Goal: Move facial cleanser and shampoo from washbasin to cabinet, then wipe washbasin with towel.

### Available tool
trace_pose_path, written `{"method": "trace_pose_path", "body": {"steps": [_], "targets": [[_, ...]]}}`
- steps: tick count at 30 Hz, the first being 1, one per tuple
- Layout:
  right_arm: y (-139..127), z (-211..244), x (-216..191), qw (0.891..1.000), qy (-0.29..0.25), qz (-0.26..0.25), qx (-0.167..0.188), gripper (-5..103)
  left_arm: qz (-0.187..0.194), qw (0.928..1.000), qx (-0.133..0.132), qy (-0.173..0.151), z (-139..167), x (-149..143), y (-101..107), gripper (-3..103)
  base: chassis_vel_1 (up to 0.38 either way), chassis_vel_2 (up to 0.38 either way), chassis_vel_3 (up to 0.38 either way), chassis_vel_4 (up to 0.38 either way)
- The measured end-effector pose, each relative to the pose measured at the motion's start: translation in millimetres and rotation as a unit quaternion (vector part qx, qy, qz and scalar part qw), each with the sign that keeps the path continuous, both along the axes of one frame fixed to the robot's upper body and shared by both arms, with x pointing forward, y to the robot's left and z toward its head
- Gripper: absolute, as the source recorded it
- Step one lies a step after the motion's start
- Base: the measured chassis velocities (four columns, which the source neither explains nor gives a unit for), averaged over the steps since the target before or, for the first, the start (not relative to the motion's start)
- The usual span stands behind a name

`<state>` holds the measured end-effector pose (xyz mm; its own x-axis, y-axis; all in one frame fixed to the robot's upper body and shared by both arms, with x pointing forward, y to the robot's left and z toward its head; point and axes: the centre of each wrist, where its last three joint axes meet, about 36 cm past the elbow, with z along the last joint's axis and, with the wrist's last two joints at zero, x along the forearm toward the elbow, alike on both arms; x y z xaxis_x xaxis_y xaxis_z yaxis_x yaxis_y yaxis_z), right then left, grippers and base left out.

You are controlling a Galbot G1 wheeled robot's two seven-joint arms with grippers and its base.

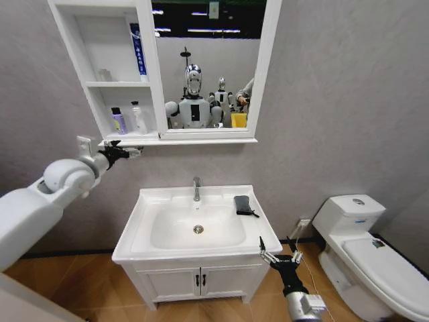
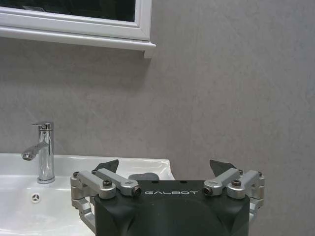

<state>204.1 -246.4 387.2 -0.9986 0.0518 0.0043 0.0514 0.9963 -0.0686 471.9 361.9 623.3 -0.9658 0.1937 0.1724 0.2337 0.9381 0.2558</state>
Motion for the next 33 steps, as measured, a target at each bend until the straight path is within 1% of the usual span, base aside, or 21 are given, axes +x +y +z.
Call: {"method": "trace_pose_path", "body": {"steps": [1, 2, 3, 4, 5, 8, 9, 11, 12, 14, 15, 16, 17, 18, 19, 20, 21, 23, 26, 29, 33], "targets": [[0.0, 0.0, 0.0, 1.000, 0.000, 0.000, 0.000, 100, 0.000, 1.0000, 0.000, 0.000, 0.0, 0.0, 0.0, 100, 0.000, 0.000, 0.000, 0.000], [-0.6, -1.1, -3.3, 1.000, 0.000, -0.007, -0.003, 100, -0.003, 1.0000, 0.000, 0.008, -20.2, -7.6, -5.3, 100, 0.000, 0.000, 0.000, 0.000], [-0.6, -1.1, -3.3, 1.000, 0.000, -0.007, -0.003, 100, -0.003, 1.0000, 0.000, 0.008, -20.2, -7.6, -5.3, 100, 0.000, 0.000, 0.000, 0.000], [-1.3, -2.2, -7.3, 1.000, 0.003, -0.015, -0.004, 100, -0.003, 0.9999, -0.005, 0.014, -34.9, -15.1, -8.7, 100, 0.000, 0.000, 0.000, 0.000], [-2.7, -2.0, -9.0, 1.000, 0.004, -0.021, -0.005, 100, 0.011, 0.9997, -0.011, 0.018, -48.6, -26.3, -3.5, 100, 0.000, 0.000, 0.000, 0.000], [-3.8, -1.1, -8.9, 1.000, 0.003, -0.023, -0.005, 100, 0.025, 0.9995, -0.014, 0.016, -54.2, -32.6, 3.2, 100, 0.000, 0.000, 0.000, 0.000], [-5.5, 0.3, -8.1, 1.000, 0.003, -0.027, -0.002, 100, 0.046, 0.9986, -0.020, 0.014, -62.5, -43.7, 13.9, 100, 0.000, 0.000, 0.000, 0.000], [-8.6, 2.0, -5.1, 0.999, 0.012, -0.033, 0.008, 100, 0.078, 0.9958, -0.034, 0.033, -89.5, -71.0, 28.5, 100, 0.000, 0.000, 0.000, 0.000], [-8.6, 2.0, -5.1, 0.999, 0.012, -0.033, 0.008, 100, 0.078, 0.9958, -0.034, 0.033, -89.5, -71.0, 28.5, 100, 0.000, 0.000, 0.000, 0.000], [-10.4, 3.6, -0.9, 0.999, 0.017, -0.039, 0.014, 100, 0.102, 0.9927, -0.045, 0.045, -109.2, -101.0, 34.6, 100, 0.000, 0.000, 0.000, 0.000], [-10.4, 3.6, -0.9, 0.999, 0.017, -0.039, 0.014, 100, 0.102, 0.9927, -0.045, 0.045, -109.2, -101.0, 34.6, 100, 0.000, 0.000, 0.000, 0.000], [-10.9, 4.1, 0.6, 0.999, 0.018, -0.040, 0.014, 100, 0.112, 0.9915, -0.049, 0.044, -115.4, -113.2, 34.7, 100, 0.000, 0.000, 0.000, 0.000], [-11.3, 4.6, 1.8, 0.999, 0.019, -0.040, 0.015, 100, 0.122, 0.9898, -0.057, 0.045, -122.1, -126.1, 33.2, 100, 0.000, 0.000, 0.000, 0.000], [-11.3, 4.6, 1.8, 0.999, 0.019, -0.040, 0.015, 100, 0.122, 0.9898, -0.057, 0.045, -122.1, -126.1, 33.2, 100, 0.000, 0.000, 0.000, 0.000], [-11.9, 6.0, 3.0, 0.999, 0.022, -0.040, 0.016, 100, 0.140, 0.9863, -0.072, 0.049, -133.1, -150.6, 28.7, 100, 0.000, 0.000, 0.000, 0.000], [-11.8, 6.3, 3.1, 0.999, 0.023, -0.040, 0.016, 100, 0.143, 0.9856, -0.074, 0.049, -134.9, -155.7, 27.3, 100, 0.000, 0.000, 0.000, 0.000], [-12.0, 7.2, 3.4, 0.999, 0.025, -0.039, 0.017, 100, 0.153, 0.9835, -0.083, 0.050, -140.8, -178.5, 20.3, 100, 0.000, 0.000, 0.000, 0.000], [-12.1, 7.4, 3.5, 0.999, 0.026, -0.039, 0.017, 100, 0.156, 0.9830, -0.084, 0.049, -141.2, -184.8, 18.0, 100, 0.000, 0.000, 0.000, 0.000], [-10.1, 6.8, 1.7, 0.999, 0.028, -0.029, 0.015, 100, 0.164, 0.9802, -0.100, 0.047, -138.6, -215.0, -0.4, 100, 0.000, 0.000, 0.000, 0.000], [-9.0, 6.1, 0.0, 0.999, 0.029, -0.025, 0.013, 100, 0.163, 0.9803, -0.101, 0.046, -138.1, -221.0, -4.8, 100, 0.000, 0.000, 0.000, 0.000], [-3.5, 3.1, -7.2, 0.999, 0.031, -0.015, 0.006, 100, 0.158, 0.9828, -0.087, 0.041, -138.5, -237.1, -16.1, 100, 0.000, 0.000, 0.000, 0.000]]}}
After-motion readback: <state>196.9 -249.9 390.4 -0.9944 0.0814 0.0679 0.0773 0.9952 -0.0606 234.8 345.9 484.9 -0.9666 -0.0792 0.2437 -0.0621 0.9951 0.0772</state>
